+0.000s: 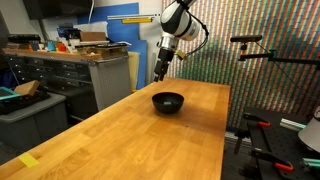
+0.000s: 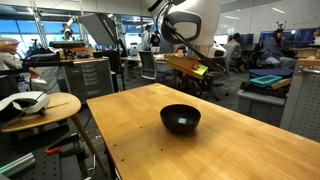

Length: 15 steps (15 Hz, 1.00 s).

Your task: Put the green block in the black bowl

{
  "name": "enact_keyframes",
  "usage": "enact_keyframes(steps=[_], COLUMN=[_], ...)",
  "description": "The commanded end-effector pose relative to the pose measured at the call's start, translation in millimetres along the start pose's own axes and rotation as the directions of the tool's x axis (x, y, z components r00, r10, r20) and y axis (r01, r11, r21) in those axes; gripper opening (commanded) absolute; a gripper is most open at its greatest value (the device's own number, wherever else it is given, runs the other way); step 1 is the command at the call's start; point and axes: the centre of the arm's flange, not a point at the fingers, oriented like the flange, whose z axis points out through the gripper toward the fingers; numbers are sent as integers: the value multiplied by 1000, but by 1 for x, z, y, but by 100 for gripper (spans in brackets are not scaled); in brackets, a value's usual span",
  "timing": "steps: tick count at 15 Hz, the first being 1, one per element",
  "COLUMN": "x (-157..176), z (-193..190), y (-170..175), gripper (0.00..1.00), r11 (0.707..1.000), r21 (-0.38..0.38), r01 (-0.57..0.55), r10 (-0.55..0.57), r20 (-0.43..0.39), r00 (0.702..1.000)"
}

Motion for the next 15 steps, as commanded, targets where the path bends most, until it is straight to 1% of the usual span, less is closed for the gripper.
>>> enact_keyframes(steps=[1, 3, 9, 11, 12, 15], x=[-16, -21, -35, -39, -30, -35], z=[-44, -63, -113, -127, -104, -116], y=[-11, -12, -7, -6, 3, 2], gripper=[100, 100, 100, 100, 100, 100], r11=[995, 990, 973, 968, 974, 971], r21=[-7, -34, -59, -37, -41, -33], r01=[-103, -135, -223, -248, -223, -237], r10=[102, 132, 217, 245, 219, 234], r20=[-64, -76, -94, -71, -87, -80], r00=[993, 988, 972, 967, 972, 969])
